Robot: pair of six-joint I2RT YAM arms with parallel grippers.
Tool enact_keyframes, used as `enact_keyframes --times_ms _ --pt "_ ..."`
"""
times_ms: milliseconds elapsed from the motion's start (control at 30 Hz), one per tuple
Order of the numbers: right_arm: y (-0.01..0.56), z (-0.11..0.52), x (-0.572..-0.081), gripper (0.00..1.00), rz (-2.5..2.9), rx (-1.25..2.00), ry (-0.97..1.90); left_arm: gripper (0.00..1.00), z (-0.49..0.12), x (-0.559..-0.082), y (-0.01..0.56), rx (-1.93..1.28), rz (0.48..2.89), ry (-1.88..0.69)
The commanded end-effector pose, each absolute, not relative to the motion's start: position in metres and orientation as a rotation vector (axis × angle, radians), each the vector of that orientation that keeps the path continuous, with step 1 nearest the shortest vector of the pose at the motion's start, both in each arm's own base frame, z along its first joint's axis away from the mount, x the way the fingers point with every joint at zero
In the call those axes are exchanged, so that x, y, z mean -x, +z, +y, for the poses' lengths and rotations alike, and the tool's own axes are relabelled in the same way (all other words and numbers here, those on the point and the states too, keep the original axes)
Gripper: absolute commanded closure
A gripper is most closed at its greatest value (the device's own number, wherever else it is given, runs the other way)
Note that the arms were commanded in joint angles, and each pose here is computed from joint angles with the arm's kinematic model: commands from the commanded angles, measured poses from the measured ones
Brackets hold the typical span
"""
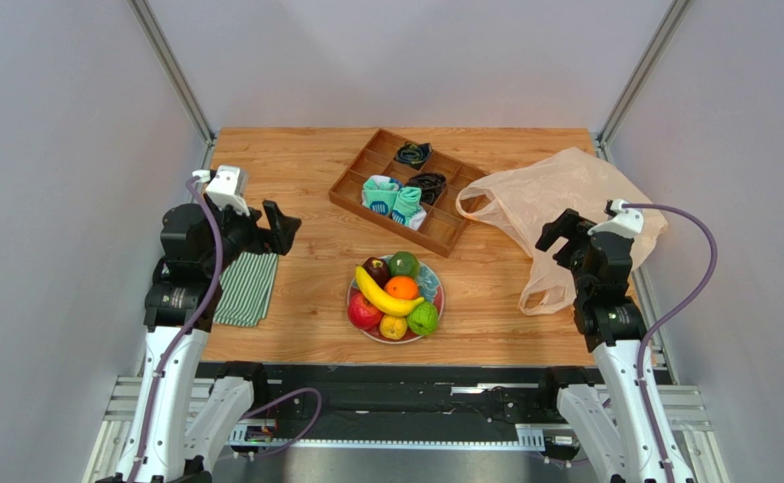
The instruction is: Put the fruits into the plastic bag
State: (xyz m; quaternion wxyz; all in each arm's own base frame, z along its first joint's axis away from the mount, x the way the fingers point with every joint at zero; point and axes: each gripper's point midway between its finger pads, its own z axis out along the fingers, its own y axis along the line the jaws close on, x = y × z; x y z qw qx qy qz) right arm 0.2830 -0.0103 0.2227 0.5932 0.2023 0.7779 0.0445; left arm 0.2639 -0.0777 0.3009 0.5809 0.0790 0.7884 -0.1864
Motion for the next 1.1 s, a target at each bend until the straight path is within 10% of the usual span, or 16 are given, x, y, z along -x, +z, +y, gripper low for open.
enact_keyframes --times_ms 0,567,1067 --pt "0.249 -0.009 -0.285 0.09 1.755 -0.455 0.125 0.01 -0.081 -0.264 0.323 -0.198 1.765 -0.449" --pt "0.257 0.009 -0.3 0.15 1.851 -0.34 0.17 0.01 -0.113 -0.275 0.328 -0.319 1.799 -0.637" --pt "0.171 0.024 -0.354 0.14 2.247 -0.152 -0.484 0.01 -0.168 -0.289 0.349 -0.477 1.816 -0.716"
